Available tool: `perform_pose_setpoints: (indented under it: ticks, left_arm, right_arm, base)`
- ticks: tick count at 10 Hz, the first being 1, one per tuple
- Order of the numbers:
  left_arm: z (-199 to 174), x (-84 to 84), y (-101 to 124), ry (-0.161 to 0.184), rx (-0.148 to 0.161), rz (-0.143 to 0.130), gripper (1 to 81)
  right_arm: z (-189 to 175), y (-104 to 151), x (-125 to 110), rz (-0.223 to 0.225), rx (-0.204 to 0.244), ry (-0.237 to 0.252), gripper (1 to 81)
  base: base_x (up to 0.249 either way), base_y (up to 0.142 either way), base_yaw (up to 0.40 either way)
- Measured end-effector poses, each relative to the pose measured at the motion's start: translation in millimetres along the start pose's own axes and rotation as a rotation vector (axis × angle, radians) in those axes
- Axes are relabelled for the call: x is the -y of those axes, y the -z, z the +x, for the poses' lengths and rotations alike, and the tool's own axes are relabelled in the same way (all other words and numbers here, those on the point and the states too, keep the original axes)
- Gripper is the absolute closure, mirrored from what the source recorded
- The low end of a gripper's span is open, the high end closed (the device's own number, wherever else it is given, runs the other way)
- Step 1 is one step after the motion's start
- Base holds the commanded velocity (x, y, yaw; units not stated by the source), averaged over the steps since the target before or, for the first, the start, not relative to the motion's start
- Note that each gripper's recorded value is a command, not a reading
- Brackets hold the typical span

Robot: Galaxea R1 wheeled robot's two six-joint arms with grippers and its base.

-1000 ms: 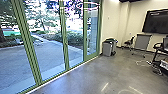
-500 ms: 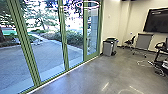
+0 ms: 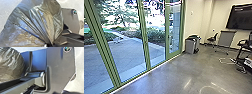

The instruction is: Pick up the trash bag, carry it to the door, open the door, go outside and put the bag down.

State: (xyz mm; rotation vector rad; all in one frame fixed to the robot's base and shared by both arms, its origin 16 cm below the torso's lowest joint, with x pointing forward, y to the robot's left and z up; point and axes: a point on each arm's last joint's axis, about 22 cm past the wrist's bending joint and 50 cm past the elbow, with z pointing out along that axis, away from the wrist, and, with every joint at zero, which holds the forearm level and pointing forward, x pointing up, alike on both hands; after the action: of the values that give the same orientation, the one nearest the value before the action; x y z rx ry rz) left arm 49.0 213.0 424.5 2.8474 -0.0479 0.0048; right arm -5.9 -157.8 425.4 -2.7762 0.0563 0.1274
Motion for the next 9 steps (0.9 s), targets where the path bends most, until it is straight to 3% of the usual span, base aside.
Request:
perform_pose_setpoints:
  ticks: [2, 3, 7, 9]
  left_arm:
    - [27, -5.5, 0, -0.061, -0.011, -0.001, 81.1]
    - [33, -7.3, 0, -0.074, -0.015, -0.002, 81.1]
    - [25, -6.6, 0, -0.072, -0.002, -0.002, 81.1]
    - [24, -6.0, 0, -0.072, -0.001, -0.001, 81.1]
  right_arm:
    - [-5, 1, -2, 0.004, -0.031, -0.047, 1.0]
    - [-10, 0, -2, 0.006, -0.032, -0.059, 1.0]
    - [-8, 1, -2, 0.006, -0.034, -0.058, 1.0]
    - [-8, 0, -2, 0.006, -0.035, -0.058, 1.0]
  base:
    - [0.136, 0.000, 0.000]
    - [0.136, 0.000, 0.000]
    - [0.136, 0.000, 0.000]
    - [0.136, -0.071, 0.000]
